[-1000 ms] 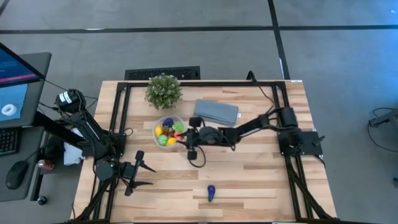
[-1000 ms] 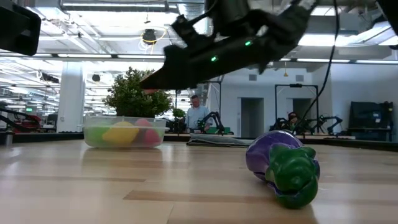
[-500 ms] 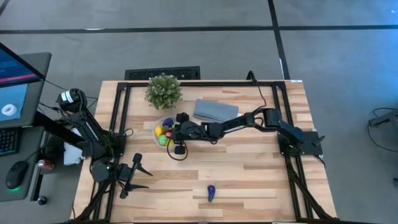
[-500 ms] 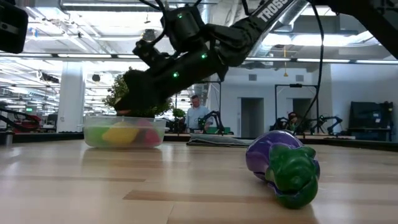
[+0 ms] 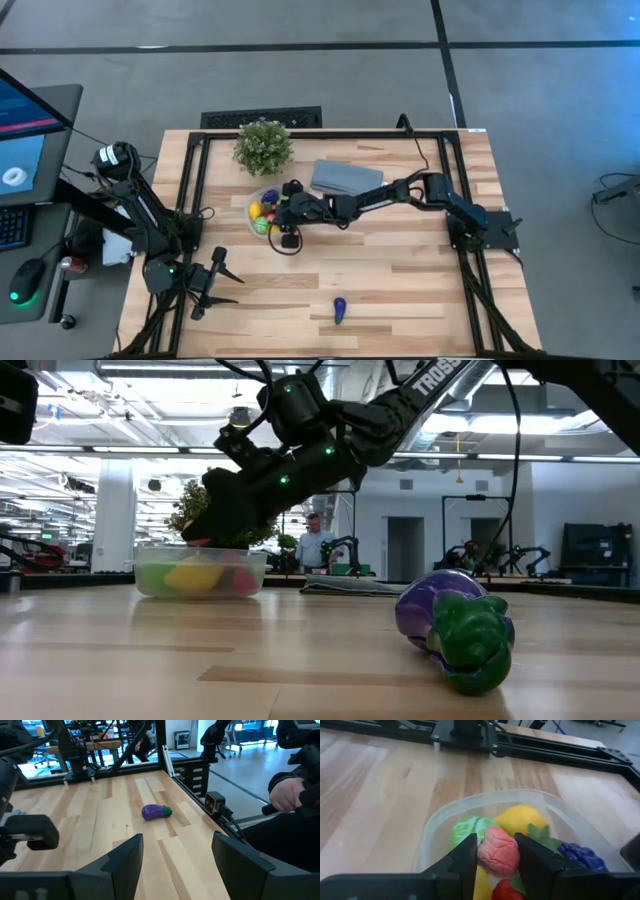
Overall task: Pick and placing Produce into tupperware
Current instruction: Put the peach into the transparent bin, then put the eggplant into the transparent bin
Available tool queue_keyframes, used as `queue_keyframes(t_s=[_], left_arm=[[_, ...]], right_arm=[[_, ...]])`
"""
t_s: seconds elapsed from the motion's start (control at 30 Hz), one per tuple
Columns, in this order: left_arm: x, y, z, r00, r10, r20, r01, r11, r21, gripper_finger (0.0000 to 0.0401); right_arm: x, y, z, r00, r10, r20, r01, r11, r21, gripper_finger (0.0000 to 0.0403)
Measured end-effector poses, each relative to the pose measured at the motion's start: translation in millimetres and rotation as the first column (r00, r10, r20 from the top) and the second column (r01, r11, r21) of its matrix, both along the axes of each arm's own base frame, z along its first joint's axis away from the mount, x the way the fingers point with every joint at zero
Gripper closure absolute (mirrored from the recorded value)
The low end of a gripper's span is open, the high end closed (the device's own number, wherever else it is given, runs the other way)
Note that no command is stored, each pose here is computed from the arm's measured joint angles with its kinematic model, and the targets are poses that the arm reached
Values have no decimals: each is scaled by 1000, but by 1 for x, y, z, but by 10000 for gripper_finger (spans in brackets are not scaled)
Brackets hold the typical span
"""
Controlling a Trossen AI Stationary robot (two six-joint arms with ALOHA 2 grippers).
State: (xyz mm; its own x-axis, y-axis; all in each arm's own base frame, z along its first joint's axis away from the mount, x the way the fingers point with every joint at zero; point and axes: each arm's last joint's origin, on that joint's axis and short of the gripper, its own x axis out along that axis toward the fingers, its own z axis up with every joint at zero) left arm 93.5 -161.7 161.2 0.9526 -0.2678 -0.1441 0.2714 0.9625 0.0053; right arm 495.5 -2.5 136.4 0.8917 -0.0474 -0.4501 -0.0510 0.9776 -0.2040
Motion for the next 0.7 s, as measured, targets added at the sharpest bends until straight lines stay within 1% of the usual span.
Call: queue_keyframes(t_s=[0.37, 0.47, 0.6, 0.7], left_arm=[[0, 1, 0, 1000, 18, 4, -18, 1000, 3, 175], [0, 1, 0, 1000, 20, 4, -20, 1000, 3, 175], [0, 1, 0, 1000, 22, 3, -22, 1000, 6, 175], [0, 1, -1, 1000, 22, 2, -22, 1000, 9, 175]], right_arm=[[0, -1, 1, 1000, -5, 4, 5, 1000, 5, 186], [0, 2, 1, 1000, 3, 5, -3, 1000, -5, 173], [-3, 14, 18, 999, 39, 11, -38, 999, -31, 169], [-10, 22, 30, 998, 57, -40, -59, 998, -34, 169]])
